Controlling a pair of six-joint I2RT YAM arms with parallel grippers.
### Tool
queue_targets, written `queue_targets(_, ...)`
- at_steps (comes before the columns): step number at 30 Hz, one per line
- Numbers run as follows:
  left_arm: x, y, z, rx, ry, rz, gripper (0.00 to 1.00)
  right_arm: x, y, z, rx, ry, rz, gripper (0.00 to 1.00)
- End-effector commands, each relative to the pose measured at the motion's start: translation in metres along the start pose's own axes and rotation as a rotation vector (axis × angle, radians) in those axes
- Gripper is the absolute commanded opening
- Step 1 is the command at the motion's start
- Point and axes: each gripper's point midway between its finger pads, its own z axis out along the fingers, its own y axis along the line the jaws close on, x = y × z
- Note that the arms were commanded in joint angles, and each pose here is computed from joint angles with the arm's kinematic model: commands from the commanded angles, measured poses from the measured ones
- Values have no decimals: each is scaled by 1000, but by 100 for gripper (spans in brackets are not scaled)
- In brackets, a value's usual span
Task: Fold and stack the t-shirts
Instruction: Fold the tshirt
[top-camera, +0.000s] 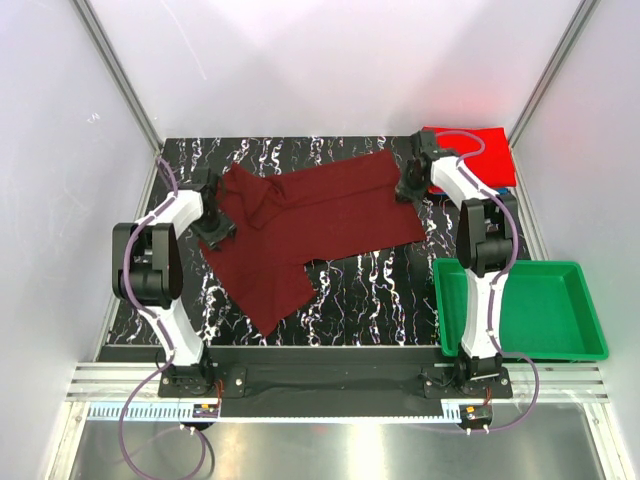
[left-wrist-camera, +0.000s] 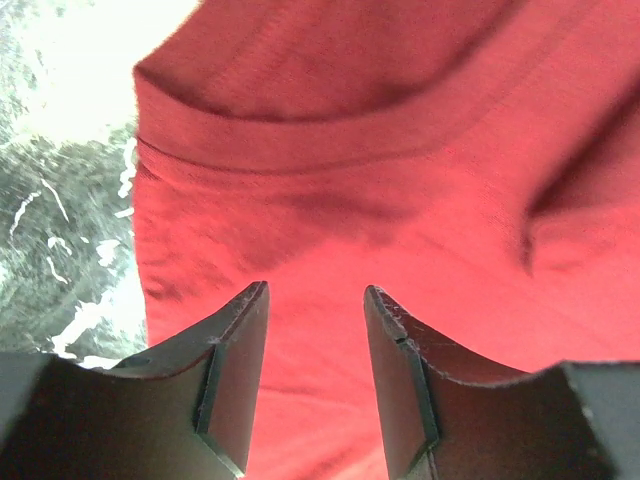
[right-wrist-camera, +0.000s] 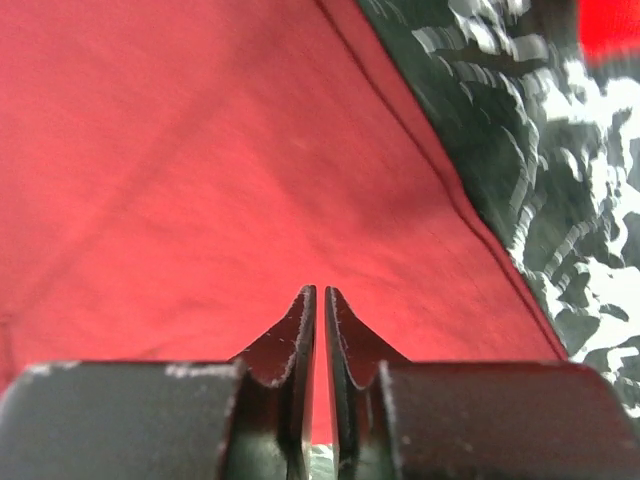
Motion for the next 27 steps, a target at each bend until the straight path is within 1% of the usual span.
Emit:
queue_targets(1, -5, 8, 9, -43, -9, -25, 47, 5, -24, 1, 94, -10, 22, 12)
queue_targets(2, -3, 11, 14, -57, 1, -30, 47, 9, -29, 2, 115, -1, 33, 12)
queue_targets(5, -19, 32, 21, -133, -25, -56, 47, 27, -42, 4, 173, 35, 60, 10)
queue_targets(6, -23, 36, 22, -145, -29, -61, 47, 38, -52, 6, 206, 55, 66, 9)
queue_targets(7, -26, 42, 23, -164, -23, -58, 46, 44, -51, 1, 211, 57, 69, 10)
queue_targets(8, -38, 45, 22, -177, -46, -72, 46, 50, -52, 0, 217, 61, 81, 9)
queue_targets(9, -42, 49, 26, -193, -48, -78, 46, 69, -55, 0, 241, 90, 69, 9)
queue_targets(11, -55, 57, 25, -226, -67, -91, 46, 83, -55, -6, 265, 93, 77, 9)
queue_targets(12, -65, 55, 25, -227, -81, -97, 46, 99, -61, -5, 308, 106, 63, 9)
queue_targets(15, -83, 61, 22, -272, -112, -104, 46, 119, -74, -12, 373, 123, 112, 9)
queue_targets(17, -94, 70, 19, -305, -134, -107, 46, 126, -81, -24, 414, 124, 157, 9)
queue_targets(18, -105, 67, 14, -294, -151, -121, 46, 135, -87, -28, 433, 137, 164, 9)
queue_targets(19, -110, 67, 9, -293, -153, -114, 46, 138, -83, -39, 424, 133, 163, 9)
queue_targets(21, -123, 53, -7, -232, -168, -78, 47, 146, -74, -55, 380, 135, 153, 11)
queue_targets(22, -138, 29, -27, -128, -204, -23, 48, 149, -63, -57, 335, 134, 145, 13)
queue_targets(23, -141, 8, -38, -46, -224, 28, 50, 156, -49, -61, 255, 177, 142, 15)
queue_targets(24, -146, -14, -50, 46, -247, 78, 51, 157, -38, -67, 190, 187, 142, 17)
queue_targets(25, -152, -53, -69, 219, -282, 171, 52, 153, -20, -67, 99, 183, 129, 20)
queue_targets(26, -147, -83, -83, 300, -302, 241, 54, 156, -4, -73, 15, 217, 127, 21)
queue_targets(27, -146, -98, -91, 321, -318, 274, 55, 151, 10, -78, -47, 212, 114, 23)
